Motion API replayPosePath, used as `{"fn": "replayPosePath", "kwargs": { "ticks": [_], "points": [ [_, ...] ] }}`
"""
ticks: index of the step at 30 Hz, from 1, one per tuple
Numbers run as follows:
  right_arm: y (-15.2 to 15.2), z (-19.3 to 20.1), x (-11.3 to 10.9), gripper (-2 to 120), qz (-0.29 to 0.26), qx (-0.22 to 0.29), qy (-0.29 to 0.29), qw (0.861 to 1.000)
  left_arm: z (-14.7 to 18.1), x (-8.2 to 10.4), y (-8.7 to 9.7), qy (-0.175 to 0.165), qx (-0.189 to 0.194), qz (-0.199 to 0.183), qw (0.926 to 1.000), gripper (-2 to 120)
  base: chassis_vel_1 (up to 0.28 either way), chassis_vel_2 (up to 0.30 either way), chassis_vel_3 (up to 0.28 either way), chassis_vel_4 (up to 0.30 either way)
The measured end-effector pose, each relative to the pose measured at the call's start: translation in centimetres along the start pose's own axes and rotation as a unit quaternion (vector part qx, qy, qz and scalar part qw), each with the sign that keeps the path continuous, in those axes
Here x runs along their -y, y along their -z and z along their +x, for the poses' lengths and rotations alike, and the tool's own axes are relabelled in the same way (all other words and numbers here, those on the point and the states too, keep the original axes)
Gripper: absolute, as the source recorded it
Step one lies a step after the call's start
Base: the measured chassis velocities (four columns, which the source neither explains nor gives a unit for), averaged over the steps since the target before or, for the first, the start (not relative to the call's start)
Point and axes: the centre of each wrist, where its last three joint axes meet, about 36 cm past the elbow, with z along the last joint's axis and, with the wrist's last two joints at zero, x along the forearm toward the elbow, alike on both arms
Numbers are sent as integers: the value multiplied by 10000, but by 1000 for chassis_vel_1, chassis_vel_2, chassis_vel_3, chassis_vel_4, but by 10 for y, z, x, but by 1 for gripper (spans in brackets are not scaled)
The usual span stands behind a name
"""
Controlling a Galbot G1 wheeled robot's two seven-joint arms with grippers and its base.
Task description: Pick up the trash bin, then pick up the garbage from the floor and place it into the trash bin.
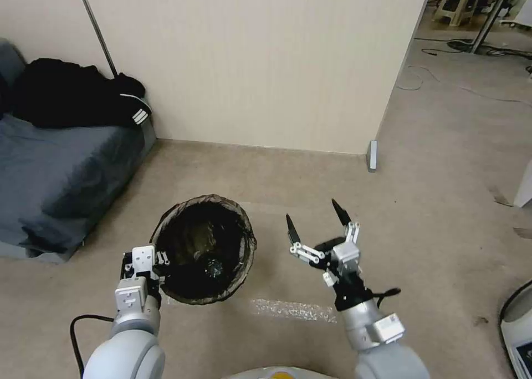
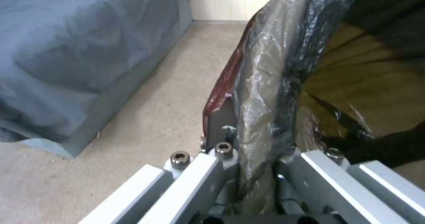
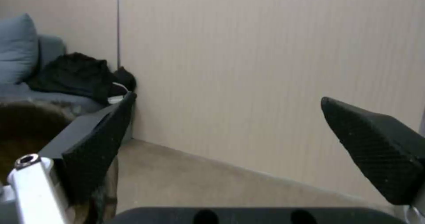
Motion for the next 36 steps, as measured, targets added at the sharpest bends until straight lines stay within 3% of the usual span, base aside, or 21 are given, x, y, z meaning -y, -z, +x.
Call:
{"fn": "replayPosePath", "kwargs": {
  "ticks": [11, 36],
  "points": [
    [-22, -2, 1, 100, -2, -14, -387, 9992, 7, 0, 2, 10, -46, 107, 9999, 0, 0, 0, 0, 0],
    [-17, -23, 9, 100, -134, 299, -338, 9989, 12, 4, 1, 79, -145, 192, 9997, 0, 94, 91, 97, 92]
  ]
}}
